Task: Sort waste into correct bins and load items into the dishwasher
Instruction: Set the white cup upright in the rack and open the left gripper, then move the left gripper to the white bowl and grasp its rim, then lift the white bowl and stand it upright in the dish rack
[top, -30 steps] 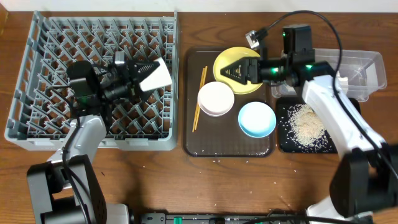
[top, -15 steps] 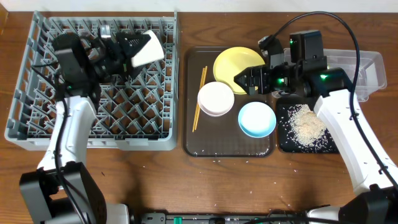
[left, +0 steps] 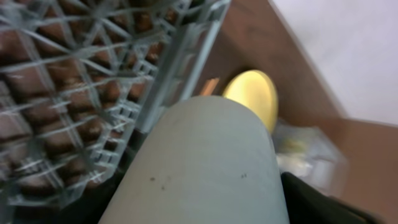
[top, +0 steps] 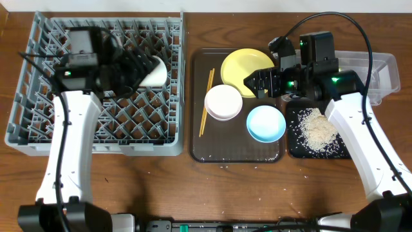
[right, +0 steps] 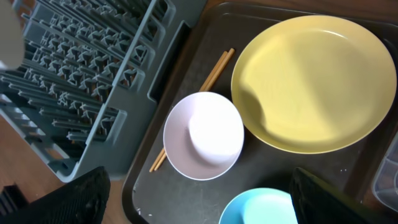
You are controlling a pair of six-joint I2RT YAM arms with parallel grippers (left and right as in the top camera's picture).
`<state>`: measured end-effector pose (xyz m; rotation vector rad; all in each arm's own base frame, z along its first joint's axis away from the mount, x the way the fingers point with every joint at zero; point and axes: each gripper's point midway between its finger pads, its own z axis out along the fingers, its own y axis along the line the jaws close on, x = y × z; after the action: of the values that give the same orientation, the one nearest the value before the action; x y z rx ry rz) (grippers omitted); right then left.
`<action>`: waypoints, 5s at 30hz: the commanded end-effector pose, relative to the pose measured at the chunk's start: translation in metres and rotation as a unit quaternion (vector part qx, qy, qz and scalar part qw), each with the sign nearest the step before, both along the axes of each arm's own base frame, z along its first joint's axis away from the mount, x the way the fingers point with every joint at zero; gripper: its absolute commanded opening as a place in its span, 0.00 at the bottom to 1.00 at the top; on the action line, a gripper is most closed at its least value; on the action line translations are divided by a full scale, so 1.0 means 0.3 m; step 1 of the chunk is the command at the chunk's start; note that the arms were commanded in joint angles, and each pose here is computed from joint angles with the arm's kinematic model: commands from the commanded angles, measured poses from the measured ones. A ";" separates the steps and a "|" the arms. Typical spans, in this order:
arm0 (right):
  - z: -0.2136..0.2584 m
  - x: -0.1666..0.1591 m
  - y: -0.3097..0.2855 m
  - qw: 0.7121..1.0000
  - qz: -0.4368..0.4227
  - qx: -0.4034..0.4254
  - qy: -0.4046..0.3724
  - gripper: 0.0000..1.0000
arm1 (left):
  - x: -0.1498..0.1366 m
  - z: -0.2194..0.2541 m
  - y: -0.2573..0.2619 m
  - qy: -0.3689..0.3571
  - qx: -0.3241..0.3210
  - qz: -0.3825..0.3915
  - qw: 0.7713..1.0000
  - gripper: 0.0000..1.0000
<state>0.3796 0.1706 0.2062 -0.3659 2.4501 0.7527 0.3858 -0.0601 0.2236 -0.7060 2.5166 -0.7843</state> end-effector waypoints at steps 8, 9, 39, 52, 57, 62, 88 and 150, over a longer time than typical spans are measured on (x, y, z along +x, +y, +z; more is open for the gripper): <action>0.010 -0.008 -0.006 1.000 0.001 -0.009 -0.005 0.90 | -0.121 -0.129 0.029 0.079 0.223 -0.040 0.971 0.33; 0.010 -0.009 -0.006 1.000 0.001 -0.009 -0.005 0.90 | -0.127 -0.141 0.022 0.087 0.224 -0.045 0.970 0.33; -0.009 -0.028 -0.016 1.000 0.007 -0.021 0.006 0.89 | -0.173 -0.582 -0.014 0.277 0.255 -0.106 0.920 0.54; -0.009 -0.027 -0.017 1.000 0.007 -0.023 0.004 0.89 | -0.177 -0.575 -0.013 0.281 0.256 -0.107 0.919 0.86; -0.009 -0.027 -0.017 1.000 0.007 -0.023 0.004 0.89 | -0.159 -0.516 -0.017 0.274 0.256 -0.108 0.921 0.88; -0.008 -0.026 -0.017 1.000 0.007 -0.023 0.003 0.89 | -0.126 -0.393 -0.033 0.237 0.253 -0.112 0.931 0.88; -0.053 0.012 -0.199 0.990 -0.120 -0.050 0.051 0.89 | 0.029 -0.394 -0.512 0.033 0.245 -0.306 0.920 0.91; -0.061 0.013 -0.215 0.988 -0.128 -0.063 0.052 0.99 | 0.121 -0.145 -0.361 -0.073 0.357 -0.233 0.901 0.07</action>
<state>0.3831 0.1082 0.1821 -0.0676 2.5989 0.5264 0.4123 -0.1970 0.1454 0.2733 2.6868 -0.1627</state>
